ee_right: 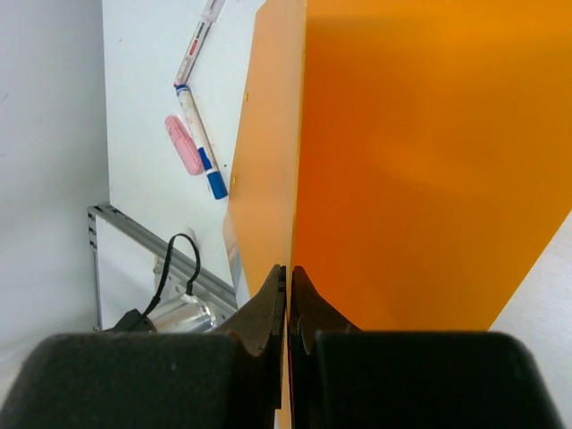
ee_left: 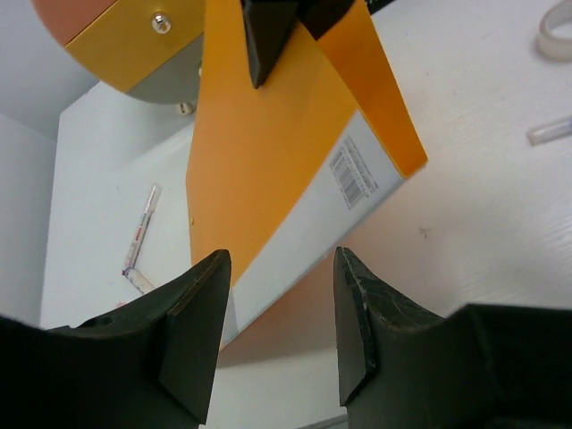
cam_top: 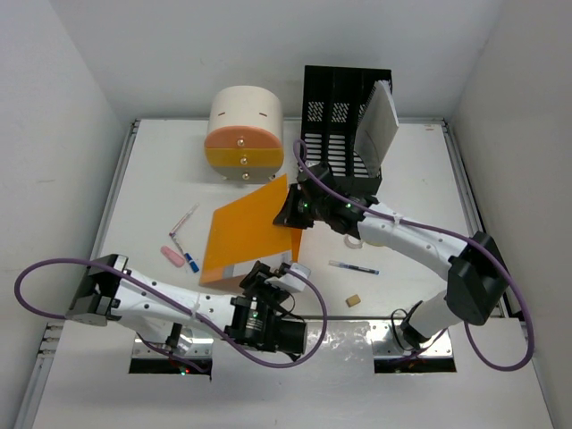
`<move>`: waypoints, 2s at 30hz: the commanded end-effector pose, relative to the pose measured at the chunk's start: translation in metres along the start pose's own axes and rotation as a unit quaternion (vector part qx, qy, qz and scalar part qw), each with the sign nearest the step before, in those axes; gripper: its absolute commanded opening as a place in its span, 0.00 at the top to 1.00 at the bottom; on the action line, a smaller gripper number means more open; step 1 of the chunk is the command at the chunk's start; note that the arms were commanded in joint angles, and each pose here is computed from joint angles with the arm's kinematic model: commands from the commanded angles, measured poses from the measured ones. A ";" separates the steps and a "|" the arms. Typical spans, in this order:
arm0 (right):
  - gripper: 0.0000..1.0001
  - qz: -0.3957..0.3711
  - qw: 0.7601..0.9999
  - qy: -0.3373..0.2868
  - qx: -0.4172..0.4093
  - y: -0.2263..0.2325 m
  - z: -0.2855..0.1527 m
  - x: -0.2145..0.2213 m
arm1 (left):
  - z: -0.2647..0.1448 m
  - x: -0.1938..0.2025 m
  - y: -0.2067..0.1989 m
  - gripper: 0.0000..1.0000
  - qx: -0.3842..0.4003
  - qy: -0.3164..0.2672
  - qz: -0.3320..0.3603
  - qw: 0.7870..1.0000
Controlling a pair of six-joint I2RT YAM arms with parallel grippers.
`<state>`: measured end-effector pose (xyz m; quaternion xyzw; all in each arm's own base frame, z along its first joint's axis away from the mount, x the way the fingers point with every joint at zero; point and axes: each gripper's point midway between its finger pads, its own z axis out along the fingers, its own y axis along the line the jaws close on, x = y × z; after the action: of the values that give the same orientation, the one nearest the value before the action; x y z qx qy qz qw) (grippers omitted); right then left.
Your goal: Organize the desk
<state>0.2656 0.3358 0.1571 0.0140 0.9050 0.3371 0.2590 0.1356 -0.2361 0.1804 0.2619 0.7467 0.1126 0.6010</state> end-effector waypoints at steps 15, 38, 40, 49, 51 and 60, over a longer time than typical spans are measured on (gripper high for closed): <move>1.00 -0.003 0.997 -0.019 -0.069 0.050 -0.015 -0.028 | -0.025 0.006 -0.044 0.55 0.105 0.013 -0.077 0.991; 1.00 0.047 0.991 -0.009 -0.124 0.062 -0.055 -0.014 | 0.024 0.023 -0.021 0.61 -0.081 -0.091 -0.028 0.992; 1.00 0.046 0.991 -0.011 -0.126 0.062 -0.060 -0.014 | 0.024 0.024 -0.021 0.73 -0.082 -0.091 -0.031 0.992; 0.56 0.010 0.998 -0.022 -0.061 0.034 -0.066 -0.013 | 0.023 0.010 -0.024 1.00 -0.082 -0.097 -0.025 0.992; 0.33 -0.014 0.999 -0.040 -0.019 0.021 -0.071 -0.020 | 0.022 0.008 -0.023 1.00 -0.083 -0.096 -0.022 0.992; 0.16 -0.025 0.990 -0.111 0.080 -0.024 -0.104 -0.035 | 0.023 0.008 -0.023 1.00 -0.084 -0.090 -0.022 0.992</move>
<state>0.2469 0.2675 0.2118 0.0363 0.9041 0.2753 0.3248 0.1453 -0.2426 0.1377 0.2220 0.7009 0.1616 0.6583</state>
